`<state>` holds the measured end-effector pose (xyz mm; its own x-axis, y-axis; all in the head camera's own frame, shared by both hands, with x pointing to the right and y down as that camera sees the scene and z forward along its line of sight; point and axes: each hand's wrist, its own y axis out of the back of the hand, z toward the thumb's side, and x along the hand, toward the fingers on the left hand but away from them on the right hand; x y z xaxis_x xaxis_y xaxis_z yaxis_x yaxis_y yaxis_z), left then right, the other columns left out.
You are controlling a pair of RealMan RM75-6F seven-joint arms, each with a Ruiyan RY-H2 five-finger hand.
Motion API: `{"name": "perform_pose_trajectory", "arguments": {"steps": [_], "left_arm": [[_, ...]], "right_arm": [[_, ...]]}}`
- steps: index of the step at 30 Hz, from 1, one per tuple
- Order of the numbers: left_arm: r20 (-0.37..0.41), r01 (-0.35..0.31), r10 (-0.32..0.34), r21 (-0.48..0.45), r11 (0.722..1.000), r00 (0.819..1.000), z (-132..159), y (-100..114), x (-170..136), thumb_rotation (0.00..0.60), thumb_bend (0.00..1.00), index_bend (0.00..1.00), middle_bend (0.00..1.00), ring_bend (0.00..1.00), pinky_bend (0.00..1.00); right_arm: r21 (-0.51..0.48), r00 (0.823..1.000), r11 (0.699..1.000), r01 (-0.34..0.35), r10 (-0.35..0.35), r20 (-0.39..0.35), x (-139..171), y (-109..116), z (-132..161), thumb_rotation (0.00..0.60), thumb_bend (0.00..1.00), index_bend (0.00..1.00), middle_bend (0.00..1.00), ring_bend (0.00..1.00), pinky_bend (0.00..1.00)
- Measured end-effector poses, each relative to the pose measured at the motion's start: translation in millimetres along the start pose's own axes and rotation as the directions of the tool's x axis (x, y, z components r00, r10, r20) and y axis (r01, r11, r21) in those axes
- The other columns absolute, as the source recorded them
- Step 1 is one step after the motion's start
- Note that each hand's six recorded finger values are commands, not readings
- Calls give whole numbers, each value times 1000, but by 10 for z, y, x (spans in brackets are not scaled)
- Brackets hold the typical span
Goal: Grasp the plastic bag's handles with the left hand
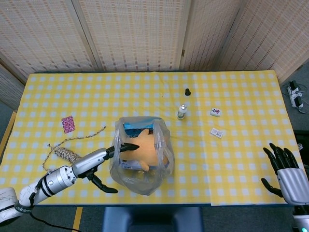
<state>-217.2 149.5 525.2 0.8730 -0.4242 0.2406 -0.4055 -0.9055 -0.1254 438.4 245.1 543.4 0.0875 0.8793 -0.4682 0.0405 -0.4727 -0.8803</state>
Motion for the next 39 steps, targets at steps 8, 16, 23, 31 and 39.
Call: {"name": "perform_pose_trajectory", "arguments": {"steps": [8,16,23,31,39], "left_arm": [[0,33,-33,4,999,999,-2,-71,48,600,31,67,88,9,0],[-14,75,-75,7,997,997,-4,-118,137,600,30,99,108,28,0],[10,123,-123,-25,992,992,107,-188,258,600,32,99,117,31,0],[29,157,-155,-61,986,987,179,-241,372,600,31,90,117,30,0],[8,202,-203,-87,975,979,134,-328,442,600,32,117,123,44,20]], "right_arm": [[0,1000,1000,-5,5,-1,-3,-9,2,600,301,0,0,0,0],[-2,1000,1000,-8,8,0,-10,-12,-5,600,301,0,0,0,0],[-1,1000,1000,-11,11,1,-17,-20,-7,600,301,0,0,0,0],[-2,1000,1000,-10,10,0,-13,-13,-11,600,301,0,0,0,0],[-7,1000,1000,-7,7,0,-7,-1,-19,600,302,0,0,0,0]]}}
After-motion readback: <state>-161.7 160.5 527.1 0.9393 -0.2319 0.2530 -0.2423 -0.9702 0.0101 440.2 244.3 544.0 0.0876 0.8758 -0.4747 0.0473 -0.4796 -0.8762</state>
